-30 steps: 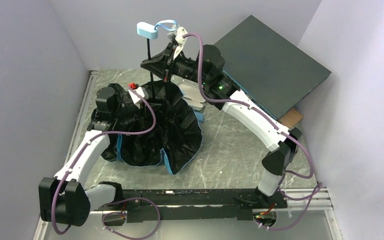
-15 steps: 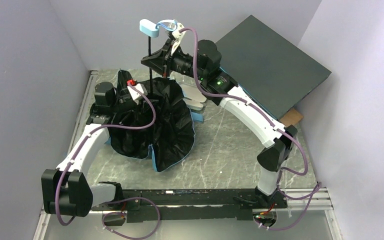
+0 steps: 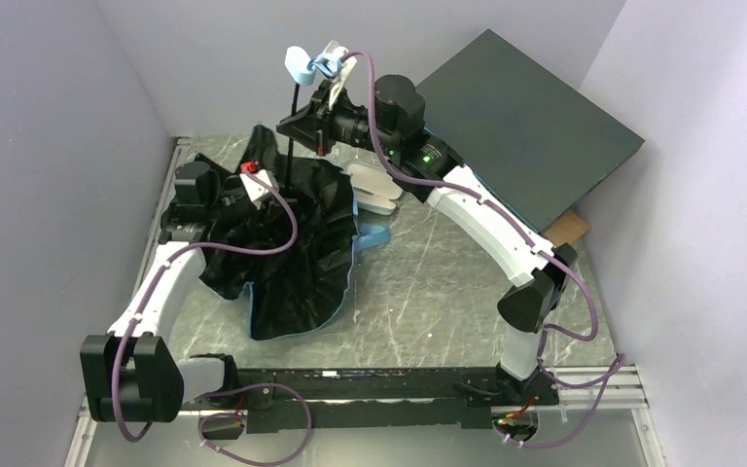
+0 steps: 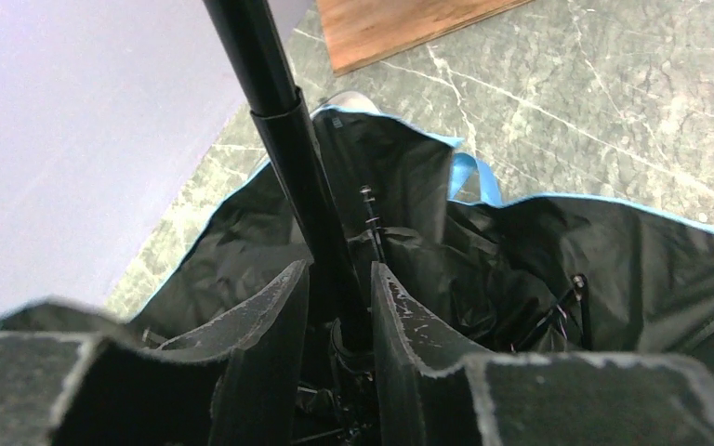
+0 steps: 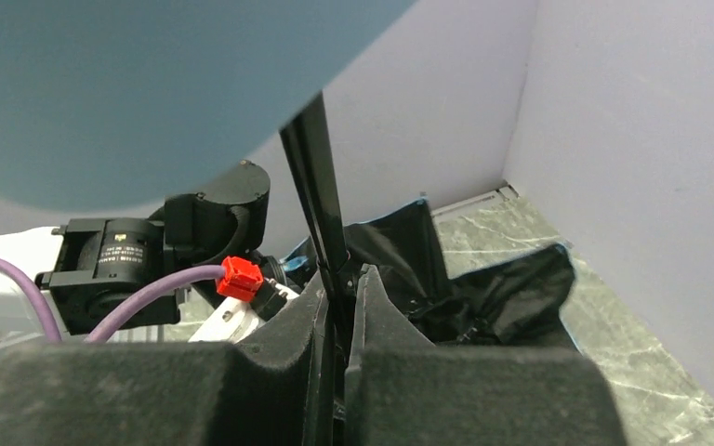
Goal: Open the umbrella
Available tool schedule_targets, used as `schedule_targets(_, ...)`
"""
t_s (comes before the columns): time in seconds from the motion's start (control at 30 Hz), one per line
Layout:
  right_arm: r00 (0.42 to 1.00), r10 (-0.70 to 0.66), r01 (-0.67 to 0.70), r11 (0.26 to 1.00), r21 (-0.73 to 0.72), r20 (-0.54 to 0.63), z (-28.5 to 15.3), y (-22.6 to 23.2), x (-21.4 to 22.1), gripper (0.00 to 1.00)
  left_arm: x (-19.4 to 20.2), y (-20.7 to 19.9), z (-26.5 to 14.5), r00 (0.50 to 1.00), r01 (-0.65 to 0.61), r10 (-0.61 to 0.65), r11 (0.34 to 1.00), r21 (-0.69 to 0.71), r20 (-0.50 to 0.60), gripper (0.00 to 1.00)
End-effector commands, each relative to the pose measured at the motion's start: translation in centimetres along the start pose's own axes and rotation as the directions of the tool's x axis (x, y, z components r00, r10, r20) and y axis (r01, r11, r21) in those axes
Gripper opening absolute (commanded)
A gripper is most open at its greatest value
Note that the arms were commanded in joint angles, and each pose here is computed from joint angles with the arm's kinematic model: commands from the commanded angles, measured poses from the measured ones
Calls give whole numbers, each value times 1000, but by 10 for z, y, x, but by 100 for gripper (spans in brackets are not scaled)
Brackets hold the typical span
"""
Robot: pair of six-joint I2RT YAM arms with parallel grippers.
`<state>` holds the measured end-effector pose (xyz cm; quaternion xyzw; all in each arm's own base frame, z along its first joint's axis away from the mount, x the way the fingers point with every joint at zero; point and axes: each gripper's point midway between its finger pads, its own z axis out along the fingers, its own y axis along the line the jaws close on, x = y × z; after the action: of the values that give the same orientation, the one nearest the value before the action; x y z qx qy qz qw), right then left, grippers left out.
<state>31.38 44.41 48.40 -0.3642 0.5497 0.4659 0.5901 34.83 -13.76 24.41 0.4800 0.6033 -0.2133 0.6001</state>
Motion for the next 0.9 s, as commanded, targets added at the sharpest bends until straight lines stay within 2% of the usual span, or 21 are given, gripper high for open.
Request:
schedule_targets(0.0, 718, -115, 296, 943, -151, 687, -132, 129, -262, 0, 122, -31, -29, 883, 283, -290, 956, -75, -369, 33)
schedule_targets(0.07, 718, -113, 299, 941, -158, 687, -134, 131, -261, 0, 113, -20, -28, 896, 260, -275, 961, -90, -349, 29)
schedule_targets(0.17, 729, -109, 299, 939, -171, 676, -133, 132, -255, 0, 92, -6, -26, 922, 223, -242, 970, -94, -302, 9)
schedule_targets(0.23, 733, -107, 296, 939, -173, 672, -134, 132, -252, 0, 85, 2, -25, 930, 212, -236, 971, -115, -283, 3)
schedule_targets(0.27, 731, -105, 297, 938, -176, 675, -137, 134, -253, 0, 87, 5, -26, 927, 209, -238, 969, -129, -289, 3)
schedule_targets(0.3, 727, -103, 299, 938, -177, 679, -138, 135, -255, 0, 94, 4, -26, 917, 219, -249, 967, -130, -312, 9)
schedule_targets(0.37, 717, -104, 305, 936, -177, 689, -139, 136, -260, 0, 117, 1, -28, 887, 231, -261, 965, -124, -381, 29)
schedule_targets(0.43, 706, -107, 315, 933, -175, 700, -142, 139, -266, 0, 135, -3, -31, 861, 240, -273, 962, -129, -428, 35)
schedule_targets(0.5, 702, -107, 318, 931, -176, 704, -144, 140, -268, 0, 144, -8, -33, 850, 248, -276, 961, -121, -448, 35)
schedule_targets(0.6, 704, -96, 311, 933, -184, 704, -148, 142, -268, 0, 152, -10, -34, 835, 260, -295, 956, -140, -465, 29)
schedule_targets(0.87, 693, -105, 319, 932, -173, 713, -156, 146, -275, 0, 168, -6, -43, 807, 260, -321, 947, -188, -497, 31)
